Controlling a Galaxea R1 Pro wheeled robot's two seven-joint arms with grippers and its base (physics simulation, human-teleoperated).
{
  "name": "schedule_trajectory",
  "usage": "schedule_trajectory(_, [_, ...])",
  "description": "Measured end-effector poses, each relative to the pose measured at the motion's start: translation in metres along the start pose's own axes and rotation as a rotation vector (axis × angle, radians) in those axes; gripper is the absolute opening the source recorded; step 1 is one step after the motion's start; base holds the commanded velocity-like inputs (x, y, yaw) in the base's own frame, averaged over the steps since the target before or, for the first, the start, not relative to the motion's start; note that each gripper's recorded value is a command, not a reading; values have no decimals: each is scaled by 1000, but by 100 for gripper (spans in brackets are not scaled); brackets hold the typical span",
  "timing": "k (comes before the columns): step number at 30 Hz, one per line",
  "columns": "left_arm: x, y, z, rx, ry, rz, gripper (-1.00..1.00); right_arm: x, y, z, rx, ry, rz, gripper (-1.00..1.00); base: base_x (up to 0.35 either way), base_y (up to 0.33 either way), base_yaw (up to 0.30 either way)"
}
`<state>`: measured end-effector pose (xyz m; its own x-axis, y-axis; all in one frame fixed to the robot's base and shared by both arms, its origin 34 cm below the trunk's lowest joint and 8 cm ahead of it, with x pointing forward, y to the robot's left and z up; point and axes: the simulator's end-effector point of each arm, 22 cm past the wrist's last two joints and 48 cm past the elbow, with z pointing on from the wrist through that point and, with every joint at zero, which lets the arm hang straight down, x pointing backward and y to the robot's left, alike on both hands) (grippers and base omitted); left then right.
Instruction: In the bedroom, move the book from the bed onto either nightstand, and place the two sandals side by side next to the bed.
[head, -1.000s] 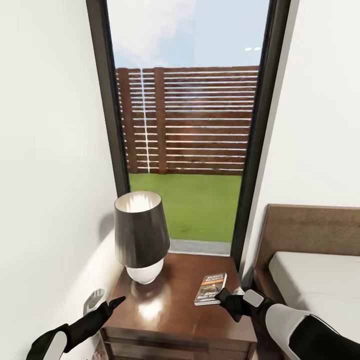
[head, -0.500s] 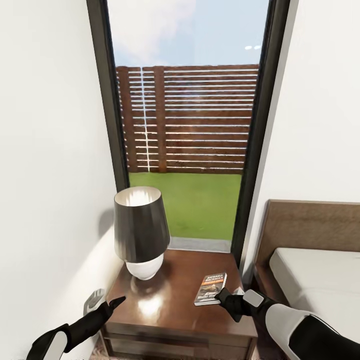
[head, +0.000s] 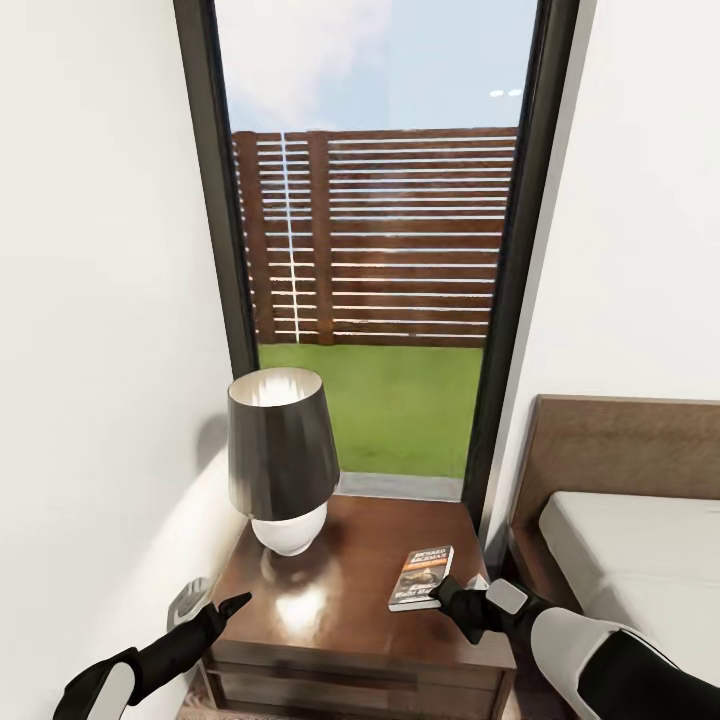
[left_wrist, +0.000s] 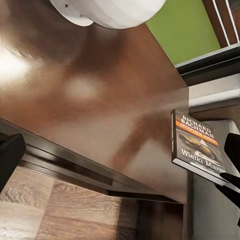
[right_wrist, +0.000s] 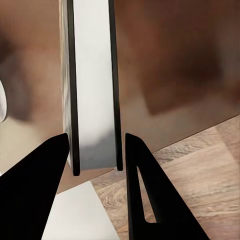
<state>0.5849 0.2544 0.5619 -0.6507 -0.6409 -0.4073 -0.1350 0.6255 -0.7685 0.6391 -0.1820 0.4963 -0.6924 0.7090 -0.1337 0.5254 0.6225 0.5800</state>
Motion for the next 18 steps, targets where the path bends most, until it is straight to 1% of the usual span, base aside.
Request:
schedule_trajectory(15, [0, 0, 0, 0, 0, 0, 100, 0, 0, 0, 0, 0, 0, -100, 0, 0, 0])
schedule_trajectory(18, [3, 5, 2, 0, 0, 0, 100, 2, -5, 4, 1, 0, -2, -100, 0, 0, 0])
